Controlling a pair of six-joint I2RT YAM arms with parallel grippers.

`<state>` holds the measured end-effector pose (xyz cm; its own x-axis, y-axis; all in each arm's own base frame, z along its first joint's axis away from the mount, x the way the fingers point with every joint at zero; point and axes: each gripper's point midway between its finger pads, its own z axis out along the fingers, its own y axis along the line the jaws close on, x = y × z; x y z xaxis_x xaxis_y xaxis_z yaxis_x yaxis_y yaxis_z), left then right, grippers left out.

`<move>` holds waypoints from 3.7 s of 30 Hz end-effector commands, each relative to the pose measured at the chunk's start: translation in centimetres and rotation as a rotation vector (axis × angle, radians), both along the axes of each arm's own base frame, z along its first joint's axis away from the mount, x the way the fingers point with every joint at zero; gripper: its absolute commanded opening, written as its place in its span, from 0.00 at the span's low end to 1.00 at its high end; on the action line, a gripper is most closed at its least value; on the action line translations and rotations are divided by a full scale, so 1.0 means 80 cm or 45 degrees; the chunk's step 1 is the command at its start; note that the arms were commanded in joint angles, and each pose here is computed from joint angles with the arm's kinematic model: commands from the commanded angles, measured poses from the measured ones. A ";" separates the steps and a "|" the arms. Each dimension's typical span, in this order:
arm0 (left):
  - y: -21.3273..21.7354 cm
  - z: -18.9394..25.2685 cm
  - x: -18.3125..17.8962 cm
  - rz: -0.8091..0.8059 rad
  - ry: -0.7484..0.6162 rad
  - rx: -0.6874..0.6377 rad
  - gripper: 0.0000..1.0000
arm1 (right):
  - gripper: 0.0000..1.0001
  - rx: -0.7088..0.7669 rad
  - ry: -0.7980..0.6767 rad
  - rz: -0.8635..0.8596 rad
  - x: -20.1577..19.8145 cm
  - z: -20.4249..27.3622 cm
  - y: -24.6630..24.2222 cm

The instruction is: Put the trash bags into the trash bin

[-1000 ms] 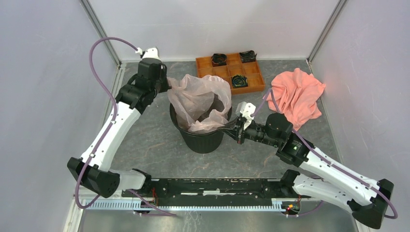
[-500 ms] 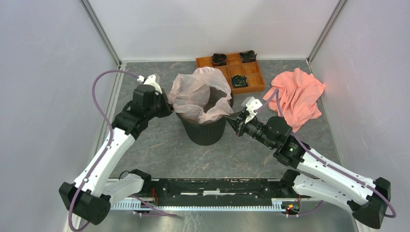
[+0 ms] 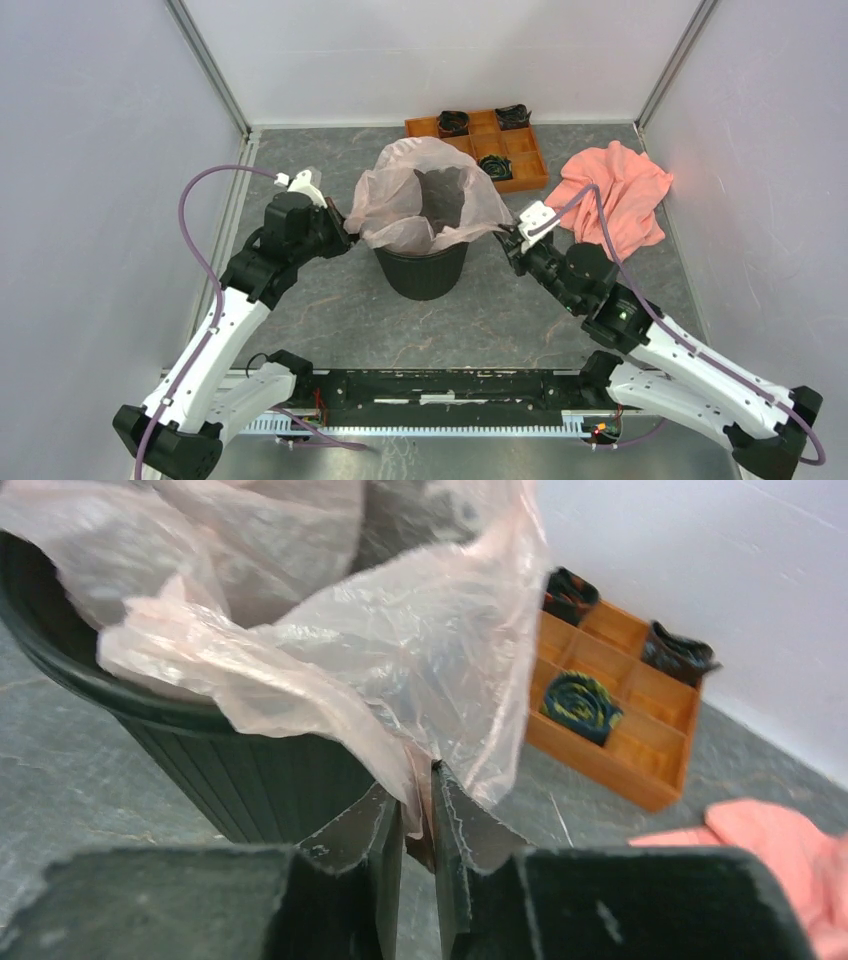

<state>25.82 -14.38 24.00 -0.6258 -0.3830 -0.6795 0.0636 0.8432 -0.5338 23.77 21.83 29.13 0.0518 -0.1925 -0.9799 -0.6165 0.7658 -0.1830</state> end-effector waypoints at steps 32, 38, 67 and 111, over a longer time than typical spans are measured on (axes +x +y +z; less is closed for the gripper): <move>0.018 0.177 -0.064 -0.199 -0.513 0.042 1.00 | 0.98 0.422 0.782 -0.218 -0.066 -0.013 -0.028; 0.000 0.197 -0.068 -0.429 -0.673 0.163 1.00 | 0.98 0.861 0.885 -0.537 -0.054 -0.009 -0.064; 0.080 0.103 0.022 0.142 -0.223 0.505 0.48 | 0.33 1.366 1.011 -0.200 -0.039 -0.014 0.018; 0.146 0.068 -0.055 0.409 -0.125 0.507 0.02 | 0.11 0.408 0.764 -0.074 -0.081 -0.096 -0.017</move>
